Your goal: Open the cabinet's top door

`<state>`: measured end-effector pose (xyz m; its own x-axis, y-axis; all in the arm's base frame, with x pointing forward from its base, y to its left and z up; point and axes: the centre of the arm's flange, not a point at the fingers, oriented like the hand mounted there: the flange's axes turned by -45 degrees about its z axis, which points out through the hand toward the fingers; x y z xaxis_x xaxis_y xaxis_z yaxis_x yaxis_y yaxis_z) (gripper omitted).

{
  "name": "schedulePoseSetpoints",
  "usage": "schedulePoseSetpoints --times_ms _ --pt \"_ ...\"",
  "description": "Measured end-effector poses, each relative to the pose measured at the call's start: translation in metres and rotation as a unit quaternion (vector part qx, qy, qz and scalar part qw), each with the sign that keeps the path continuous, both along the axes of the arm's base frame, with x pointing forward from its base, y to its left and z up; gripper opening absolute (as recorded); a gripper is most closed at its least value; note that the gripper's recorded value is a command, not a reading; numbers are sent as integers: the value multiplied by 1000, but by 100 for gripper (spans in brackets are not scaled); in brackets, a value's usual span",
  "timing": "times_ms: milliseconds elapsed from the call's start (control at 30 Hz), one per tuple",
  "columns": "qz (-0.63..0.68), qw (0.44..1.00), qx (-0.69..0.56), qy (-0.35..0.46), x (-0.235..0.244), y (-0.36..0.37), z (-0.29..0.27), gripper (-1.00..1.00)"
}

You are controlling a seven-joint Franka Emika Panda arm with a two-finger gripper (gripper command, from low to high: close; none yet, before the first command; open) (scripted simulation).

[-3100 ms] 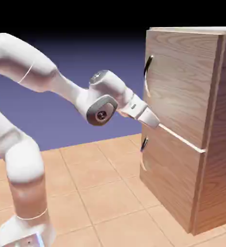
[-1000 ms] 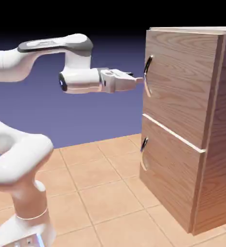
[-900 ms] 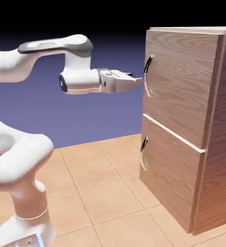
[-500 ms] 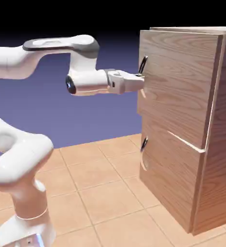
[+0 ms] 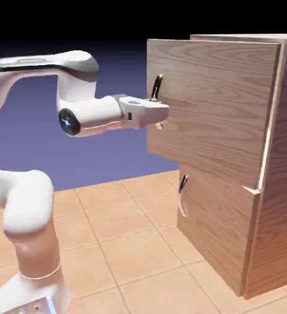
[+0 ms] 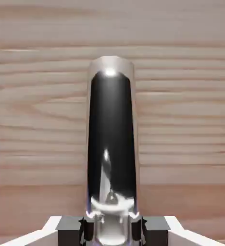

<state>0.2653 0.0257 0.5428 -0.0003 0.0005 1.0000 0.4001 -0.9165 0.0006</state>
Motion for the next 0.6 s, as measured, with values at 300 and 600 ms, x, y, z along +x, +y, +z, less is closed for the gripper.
schedulePoseSetpoints --times_ms 300,600 --pt "72 997 0 0 -31 -40 0 -100" --pt "147 989 0 1 -58 -87 0 -100"
